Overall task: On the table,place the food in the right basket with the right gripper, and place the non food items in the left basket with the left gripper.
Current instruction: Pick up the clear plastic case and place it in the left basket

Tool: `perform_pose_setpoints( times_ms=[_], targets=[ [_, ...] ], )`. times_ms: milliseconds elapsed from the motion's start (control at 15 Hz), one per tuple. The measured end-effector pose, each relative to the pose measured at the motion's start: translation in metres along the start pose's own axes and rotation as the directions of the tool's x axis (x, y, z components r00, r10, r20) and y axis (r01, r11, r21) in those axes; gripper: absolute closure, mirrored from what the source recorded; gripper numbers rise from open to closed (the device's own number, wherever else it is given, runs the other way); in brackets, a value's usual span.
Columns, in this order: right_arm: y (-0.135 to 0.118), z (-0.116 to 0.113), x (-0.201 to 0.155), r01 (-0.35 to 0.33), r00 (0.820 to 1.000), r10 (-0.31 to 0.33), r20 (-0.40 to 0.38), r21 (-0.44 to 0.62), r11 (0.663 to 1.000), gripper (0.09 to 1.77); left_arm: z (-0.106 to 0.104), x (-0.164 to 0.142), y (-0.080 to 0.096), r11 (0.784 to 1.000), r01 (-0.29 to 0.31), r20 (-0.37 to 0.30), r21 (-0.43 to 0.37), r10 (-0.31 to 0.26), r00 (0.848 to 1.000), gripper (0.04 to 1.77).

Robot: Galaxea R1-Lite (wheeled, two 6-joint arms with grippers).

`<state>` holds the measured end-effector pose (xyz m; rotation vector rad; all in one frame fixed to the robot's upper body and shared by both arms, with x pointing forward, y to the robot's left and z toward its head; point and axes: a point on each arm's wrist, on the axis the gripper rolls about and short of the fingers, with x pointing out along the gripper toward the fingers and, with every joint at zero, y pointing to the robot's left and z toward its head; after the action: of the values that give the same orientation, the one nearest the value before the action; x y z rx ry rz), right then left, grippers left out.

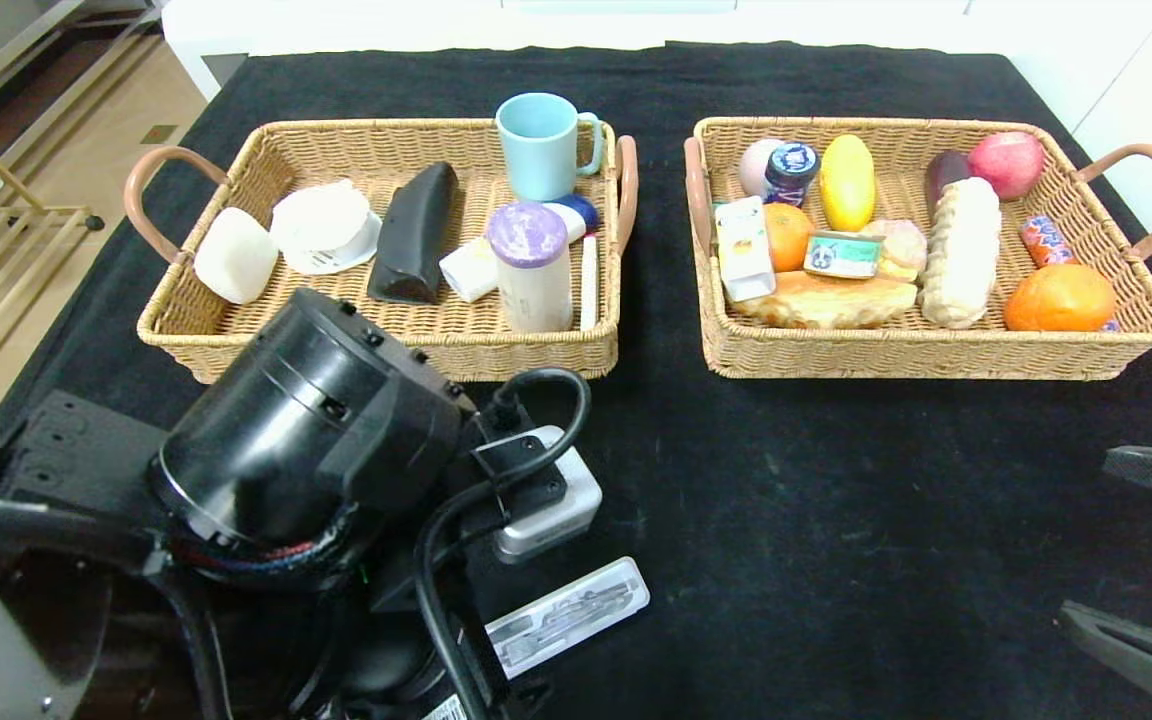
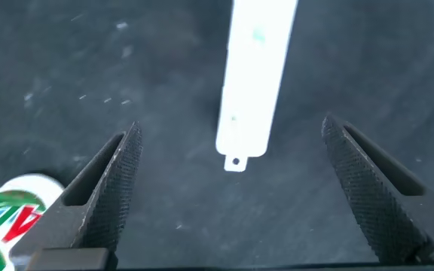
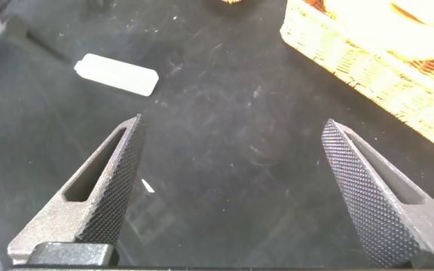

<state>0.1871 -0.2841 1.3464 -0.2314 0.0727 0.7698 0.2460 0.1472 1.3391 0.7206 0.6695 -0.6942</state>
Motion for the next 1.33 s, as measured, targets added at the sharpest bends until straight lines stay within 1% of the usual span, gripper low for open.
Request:
perform_pose_setpoints(
  times_ms=[200, 333, 400, 733, 1333],
  targets=[
    [0.000, 0.000, 0.000, 0.002, 1.000, -0.002, 0.001, 0.000, 1.000, 0.15, -0.002, 0.013, -0.012, 0.998, -0.031, -0.070, 0.047, 0.034, 0.997, 0.10],
    [0.000, 0.000, 0.000, 0.002, 1.000, -0.002, 0.001, 0.000, 1.000, 0.15, -0.002, 0.025, -0.015, 0.994, -0.082, -0.111, 0.068, 0.089, 0.990, 0.09],
    [0.000, 0.000, 0.000, 0.003, 1.000, -0.003, 0.000, -0.001, 1.000, 0.15, -0.001, 0.030, -0.016, 0.993, -0.091, -0.124, 0.075, 0.099, 0.987, 0.09],
    [0.000, -0.001, 0.001, 0.000, 1.000, 0.000, -0.008, 0.003, 1.000, 0.15, 0.006, 0.046, -0.023, 0.992, -0.083, -0.149, 0.092, 0.096, 0.984, 0.09],
    [-0.001, -0.002, 0.004, -0.001, 1.000, 0.001, -0.019, 0.006, 1.000, 0.15, 0.007, 0.060, -0.028, 0.992, -0.072, -0.183, 0.104, 0.091, 0.979, 0.09]
  ],
)
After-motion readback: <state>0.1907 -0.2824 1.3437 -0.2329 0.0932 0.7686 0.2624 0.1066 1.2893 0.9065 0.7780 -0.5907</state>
